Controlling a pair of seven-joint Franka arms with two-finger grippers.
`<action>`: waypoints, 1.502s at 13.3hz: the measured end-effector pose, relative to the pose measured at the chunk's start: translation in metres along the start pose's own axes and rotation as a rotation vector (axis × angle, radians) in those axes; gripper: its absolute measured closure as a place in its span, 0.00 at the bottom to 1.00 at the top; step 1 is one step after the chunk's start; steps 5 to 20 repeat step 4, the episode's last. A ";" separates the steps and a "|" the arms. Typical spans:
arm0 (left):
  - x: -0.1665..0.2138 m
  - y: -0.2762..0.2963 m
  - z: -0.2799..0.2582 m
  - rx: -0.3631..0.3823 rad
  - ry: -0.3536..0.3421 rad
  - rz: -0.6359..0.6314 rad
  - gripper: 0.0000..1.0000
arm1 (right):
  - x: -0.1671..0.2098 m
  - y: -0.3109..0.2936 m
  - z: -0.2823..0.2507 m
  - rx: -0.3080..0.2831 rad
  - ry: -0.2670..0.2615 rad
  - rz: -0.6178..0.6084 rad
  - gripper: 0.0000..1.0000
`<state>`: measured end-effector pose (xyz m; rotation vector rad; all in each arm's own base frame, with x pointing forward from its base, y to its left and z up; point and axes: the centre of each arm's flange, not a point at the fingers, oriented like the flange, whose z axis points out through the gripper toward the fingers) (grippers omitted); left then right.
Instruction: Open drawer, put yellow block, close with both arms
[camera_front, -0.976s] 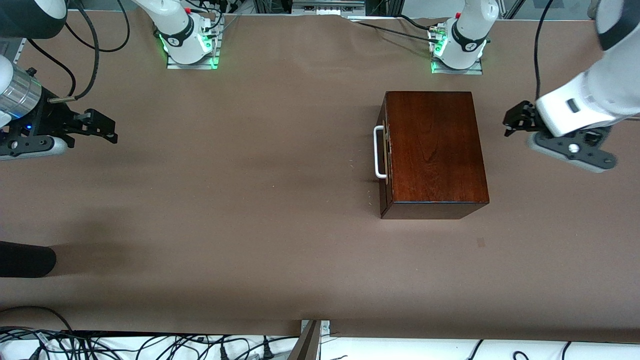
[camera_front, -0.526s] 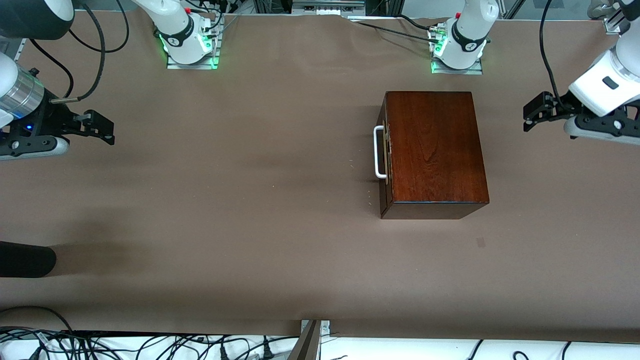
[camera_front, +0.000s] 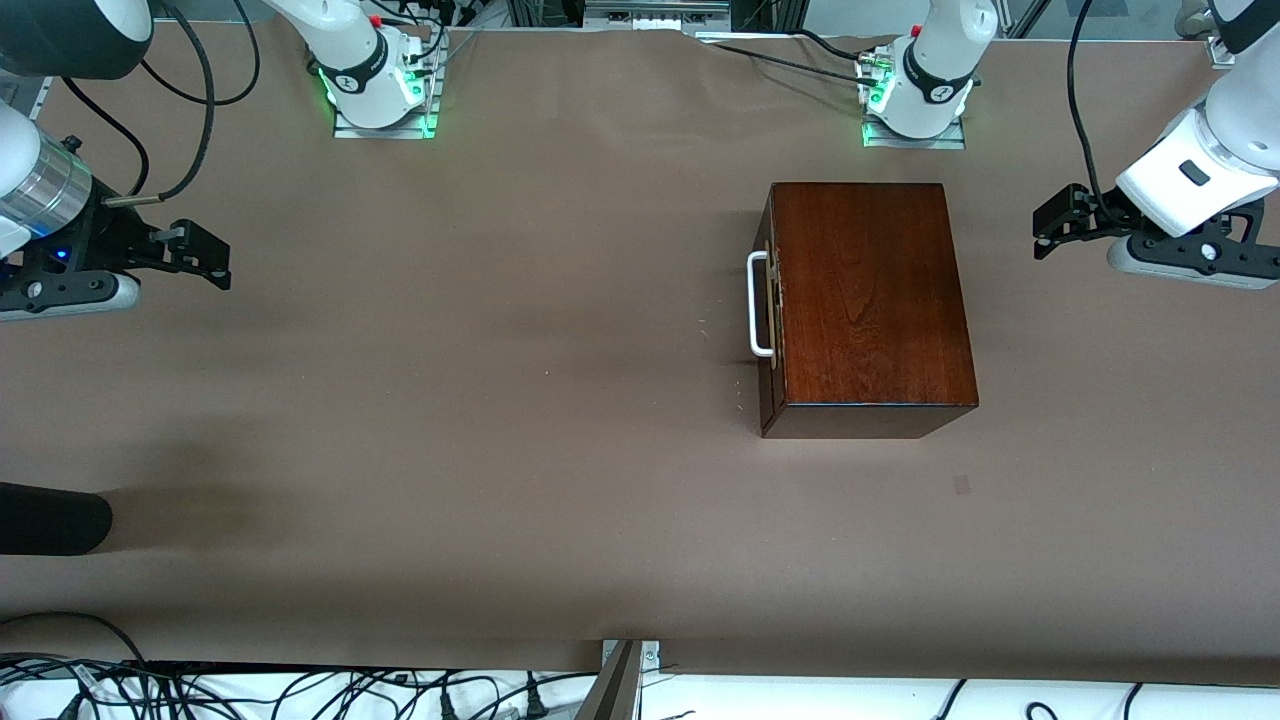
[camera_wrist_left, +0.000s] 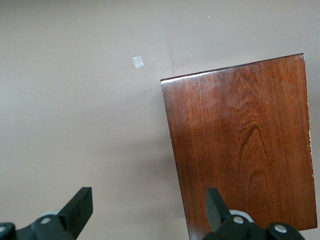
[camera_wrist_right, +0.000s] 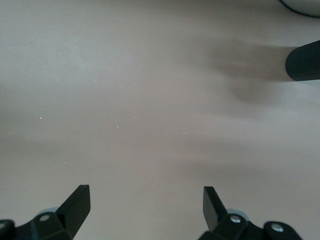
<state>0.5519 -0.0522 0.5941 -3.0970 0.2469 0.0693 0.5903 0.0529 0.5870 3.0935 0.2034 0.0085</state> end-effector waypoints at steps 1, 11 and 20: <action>0.000 0.000 0.000 0.000 -0.001 0.000 0.00 | 0.000 0.000 0.000 0.000 0.000 0.001 0.00; 0.001 0.000 0.001 0.000 -0.002 0.001 0.00 | 0.000 0.001 0.000 0.000 0.000 0.001 0.00; 0.001 0.000 0.001 0.000 -0.002 0.001 0.00 | 0.000 0.001 0.000 0.000 0.000 0.001 0.00</action>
